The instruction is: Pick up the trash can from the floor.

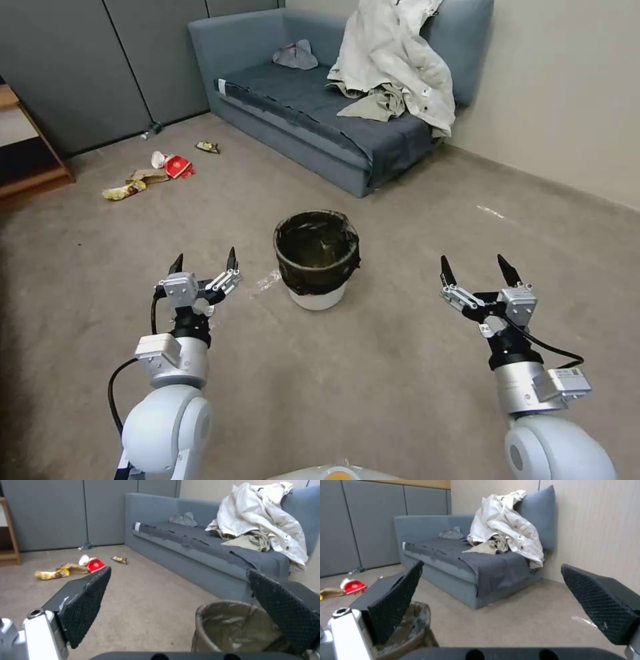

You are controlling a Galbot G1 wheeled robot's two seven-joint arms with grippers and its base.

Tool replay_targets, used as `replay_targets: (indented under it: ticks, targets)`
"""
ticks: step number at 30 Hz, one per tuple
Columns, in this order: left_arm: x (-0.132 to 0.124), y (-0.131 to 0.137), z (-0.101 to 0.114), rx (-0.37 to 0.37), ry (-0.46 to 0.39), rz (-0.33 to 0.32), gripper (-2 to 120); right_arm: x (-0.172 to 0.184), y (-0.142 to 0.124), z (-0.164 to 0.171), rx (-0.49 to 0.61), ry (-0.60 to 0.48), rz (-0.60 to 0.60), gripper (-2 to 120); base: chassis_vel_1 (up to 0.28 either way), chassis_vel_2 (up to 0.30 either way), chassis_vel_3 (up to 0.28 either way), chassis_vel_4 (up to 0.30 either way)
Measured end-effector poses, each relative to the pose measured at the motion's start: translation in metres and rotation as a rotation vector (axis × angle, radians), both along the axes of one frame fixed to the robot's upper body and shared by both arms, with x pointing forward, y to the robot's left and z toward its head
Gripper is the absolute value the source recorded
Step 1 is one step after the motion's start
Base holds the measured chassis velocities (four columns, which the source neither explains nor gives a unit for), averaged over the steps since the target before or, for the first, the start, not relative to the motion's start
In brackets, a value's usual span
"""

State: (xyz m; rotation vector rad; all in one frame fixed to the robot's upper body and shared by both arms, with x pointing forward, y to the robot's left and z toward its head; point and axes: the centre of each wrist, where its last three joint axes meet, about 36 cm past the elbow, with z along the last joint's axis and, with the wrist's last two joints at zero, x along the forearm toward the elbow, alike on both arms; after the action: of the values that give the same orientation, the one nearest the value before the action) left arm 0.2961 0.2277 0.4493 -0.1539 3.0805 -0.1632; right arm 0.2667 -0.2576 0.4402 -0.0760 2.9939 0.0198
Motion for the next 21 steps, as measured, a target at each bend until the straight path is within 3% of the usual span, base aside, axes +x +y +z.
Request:
replay_targets:
  ticks: [16,21]
  targets:
    - [0.0015,0.0006,-0.0011,0.001,0.000,-0.003,100,-0.0001,0.0009,-0.0012,-0.003,-0.003,0.001,100,-0.167,0.168,0.168,-0.162]
    - [0.0056,-0.0026,-0.0010,-0.032,0.016,0.013,100,0.0019,0.0009,-0.0040,-0.002,-0.027,0.012,100,-0.124,0.131,0.139,-0.134]
